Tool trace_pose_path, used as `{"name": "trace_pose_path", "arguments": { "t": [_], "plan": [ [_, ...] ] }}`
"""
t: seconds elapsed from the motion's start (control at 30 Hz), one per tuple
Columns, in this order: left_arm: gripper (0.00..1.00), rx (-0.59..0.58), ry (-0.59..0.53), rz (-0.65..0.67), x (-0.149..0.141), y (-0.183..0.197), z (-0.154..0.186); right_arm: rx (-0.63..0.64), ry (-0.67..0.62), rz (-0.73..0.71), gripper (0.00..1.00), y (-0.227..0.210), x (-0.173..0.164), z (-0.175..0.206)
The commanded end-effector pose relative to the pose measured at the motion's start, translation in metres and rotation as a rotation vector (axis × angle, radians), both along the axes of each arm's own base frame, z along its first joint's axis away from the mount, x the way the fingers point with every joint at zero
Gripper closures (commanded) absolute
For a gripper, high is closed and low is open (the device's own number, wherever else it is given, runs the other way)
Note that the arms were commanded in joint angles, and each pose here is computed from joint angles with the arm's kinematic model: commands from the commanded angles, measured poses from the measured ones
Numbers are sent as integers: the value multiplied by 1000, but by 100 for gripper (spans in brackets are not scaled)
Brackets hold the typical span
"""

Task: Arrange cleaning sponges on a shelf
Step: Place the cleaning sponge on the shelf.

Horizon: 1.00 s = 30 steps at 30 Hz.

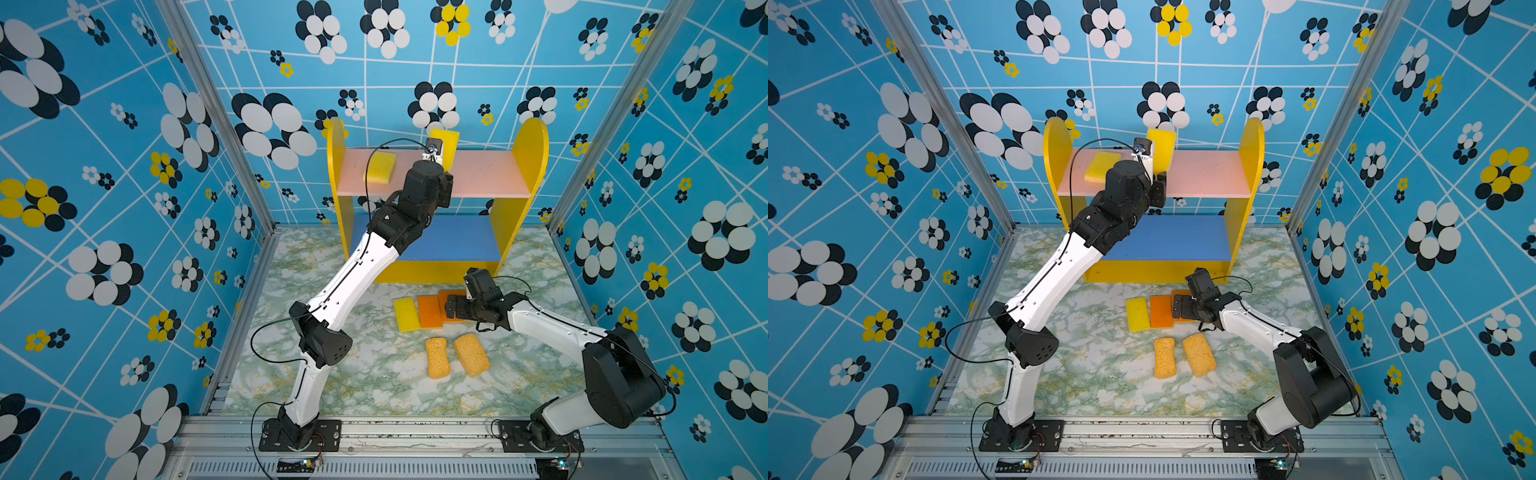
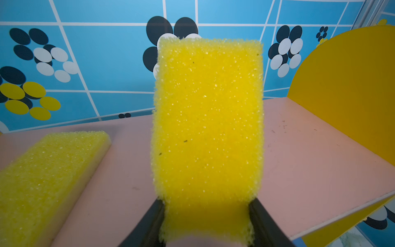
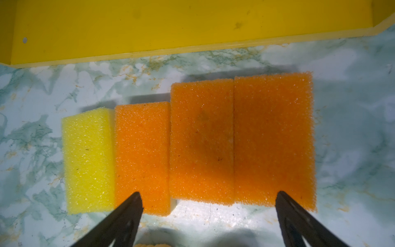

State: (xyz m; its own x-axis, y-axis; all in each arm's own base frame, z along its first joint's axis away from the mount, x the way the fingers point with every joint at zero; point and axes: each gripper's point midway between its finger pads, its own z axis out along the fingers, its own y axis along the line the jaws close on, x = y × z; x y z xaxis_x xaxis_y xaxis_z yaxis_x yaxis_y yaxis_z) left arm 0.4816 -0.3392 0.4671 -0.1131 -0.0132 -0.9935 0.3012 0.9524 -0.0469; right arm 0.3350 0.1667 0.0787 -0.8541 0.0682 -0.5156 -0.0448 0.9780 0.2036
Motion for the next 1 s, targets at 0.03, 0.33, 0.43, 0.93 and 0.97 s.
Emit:
{"name": "trace_pose_path", "arguments": {
  "t": [0.03, 0.33, 0.43, 0.93, 0.97],
  "plan": [
    [46, -52, -35, 4, 5, 0, 12, -11, 5, 20, 1, 2, -3, -1],
    [43, -54, -24, 7, 11, -3, 3, -20, 13, 28, 1, 3, -2, -3],
    [40, -54, -23, 15, 14, -2, 0, -20, 12, 29, 1, 3, -2, -3],
    [38, -57, -9, 17, 20, -2, -8, -15, 8, 31, 1, 4, -1, -1],
    [38, -57, -8, 18, 21, -2, -8, -17, 9, 31, 1, 4, -1, -1]
  ]
}}
